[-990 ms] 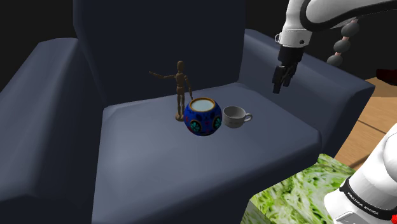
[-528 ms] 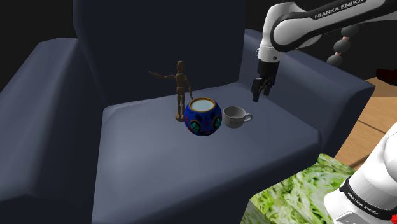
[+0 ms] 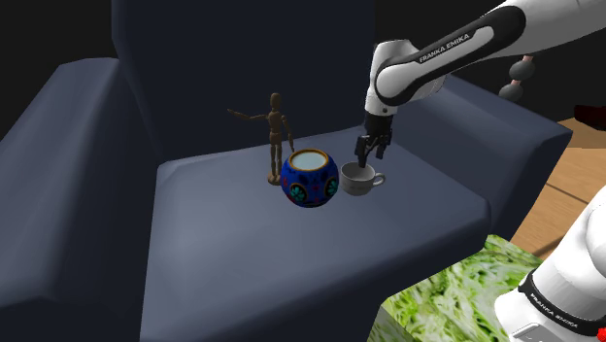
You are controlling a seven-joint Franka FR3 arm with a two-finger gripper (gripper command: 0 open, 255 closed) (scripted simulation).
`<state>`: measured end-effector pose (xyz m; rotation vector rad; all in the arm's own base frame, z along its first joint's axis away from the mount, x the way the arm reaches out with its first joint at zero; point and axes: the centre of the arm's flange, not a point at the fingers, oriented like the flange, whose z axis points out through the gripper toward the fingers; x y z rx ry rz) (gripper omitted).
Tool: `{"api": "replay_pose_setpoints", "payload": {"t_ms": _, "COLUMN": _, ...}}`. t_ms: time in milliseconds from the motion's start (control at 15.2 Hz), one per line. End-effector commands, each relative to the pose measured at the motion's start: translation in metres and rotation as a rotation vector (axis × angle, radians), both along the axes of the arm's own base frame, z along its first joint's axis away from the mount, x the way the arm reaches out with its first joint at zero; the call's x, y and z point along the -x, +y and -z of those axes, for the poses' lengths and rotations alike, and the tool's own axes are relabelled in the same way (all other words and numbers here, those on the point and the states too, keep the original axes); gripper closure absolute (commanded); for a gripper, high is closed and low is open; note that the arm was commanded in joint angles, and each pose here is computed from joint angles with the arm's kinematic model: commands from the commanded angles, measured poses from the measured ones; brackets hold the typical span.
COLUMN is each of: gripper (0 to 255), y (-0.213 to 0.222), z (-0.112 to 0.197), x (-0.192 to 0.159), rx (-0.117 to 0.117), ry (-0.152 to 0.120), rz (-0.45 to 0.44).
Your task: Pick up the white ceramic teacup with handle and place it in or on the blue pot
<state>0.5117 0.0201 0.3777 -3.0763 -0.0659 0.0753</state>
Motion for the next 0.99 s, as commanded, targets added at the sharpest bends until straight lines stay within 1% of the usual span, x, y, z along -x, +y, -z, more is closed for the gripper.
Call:
{"api": "replay_pose_setpoints", "payload": {"t_ms": 0, "gripper": 0, "y": 0.003, "z": 0.012, "x": -0.004, "rx": -0.002, "ry": -0.001, "rz": 0.002}}
{"api": "replay_pose_setpoints", "payload": {"t_ms": 396, "gripper": 0, "y": 0.005, "z": 0.042, "x": -0.003, "rx": -0.002, "ry": -0.001, "rz": 0.002}}
{"api": "replay_pose_setpoints", "payload": {"t_ms": 858, "gripper": 0, "y": 0.005, "z": 0.042, "x": -0.003, "rx": -0.002, "ry": -0.001, "rz": 0.002}}
{"api": "replay_pose_setpoints", "payload": {"t_ms": 924, "gripper": 255, "y": 0.005, "z": 0.042, "x": -0.003, "rx": -0.002, "ry": -0.001, "rz": 0.002}}
